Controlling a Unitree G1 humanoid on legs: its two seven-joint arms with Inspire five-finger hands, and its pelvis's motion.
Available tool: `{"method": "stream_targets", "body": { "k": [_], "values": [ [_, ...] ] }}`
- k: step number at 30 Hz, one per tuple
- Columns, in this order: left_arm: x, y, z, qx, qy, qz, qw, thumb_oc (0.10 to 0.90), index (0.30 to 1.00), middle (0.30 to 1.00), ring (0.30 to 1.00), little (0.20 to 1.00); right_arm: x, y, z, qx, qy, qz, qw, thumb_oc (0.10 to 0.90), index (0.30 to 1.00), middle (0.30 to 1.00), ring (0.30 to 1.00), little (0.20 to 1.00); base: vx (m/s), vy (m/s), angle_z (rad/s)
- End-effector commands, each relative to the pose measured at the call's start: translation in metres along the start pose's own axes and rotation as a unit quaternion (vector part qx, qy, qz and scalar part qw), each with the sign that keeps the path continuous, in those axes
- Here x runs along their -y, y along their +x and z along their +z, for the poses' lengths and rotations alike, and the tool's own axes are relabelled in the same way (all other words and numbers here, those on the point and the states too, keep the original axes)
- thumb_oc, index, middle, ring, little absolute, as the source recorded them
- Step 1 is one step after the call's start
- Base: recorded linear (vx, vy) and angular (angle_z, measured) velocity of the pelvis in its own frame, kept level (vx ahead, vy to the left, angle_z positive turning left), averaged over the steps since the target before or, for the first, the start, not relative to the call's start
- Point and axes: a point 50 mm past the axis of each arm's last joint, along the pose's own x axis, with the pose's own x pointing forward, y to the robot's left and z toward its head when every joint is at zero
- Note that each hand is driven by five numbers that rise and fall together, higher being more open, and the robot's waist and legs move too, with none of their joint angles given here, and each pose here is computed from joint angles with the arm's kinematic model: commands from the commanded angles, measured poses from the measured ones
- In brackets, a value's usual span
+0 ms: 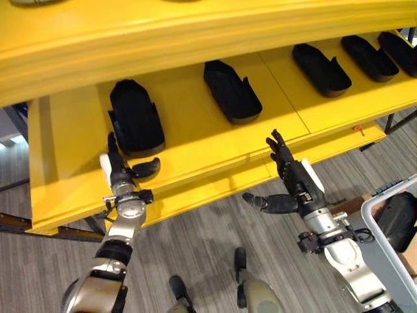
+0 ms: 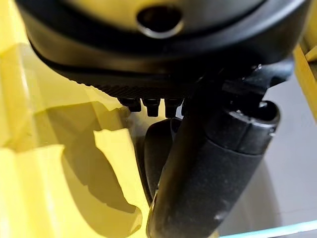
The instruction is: Move parts from the plastic box to the shelf.
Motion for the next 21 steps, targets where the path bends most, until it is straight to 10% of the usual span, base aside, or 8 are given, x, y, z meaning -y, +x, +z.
{"method": "stream_targets", "body": {
  "k": [1,21],
  "values": [
    [-0.020,0.033,0.044,0.057,-0.005,0.046,0.997,0.900,1.000,1.000,1.000,1.000,0.005,0.013,0.064,0.186,0.014,-0.001,0.982,0.900,1.000,1.000,1.000,1.000,-0.02,0.014,-0.06],
    [-0.029,0.039,0.041,0.039,-0.016,0.081,0.996,0.900,1.000,1.000,1.000,1.000,0.005,0.002,0.061,0.176,0.015,0.000,0.984,0.900,1.000,1.000,1.000,1.000,0.00,0.001,0.00]
  ]
}}
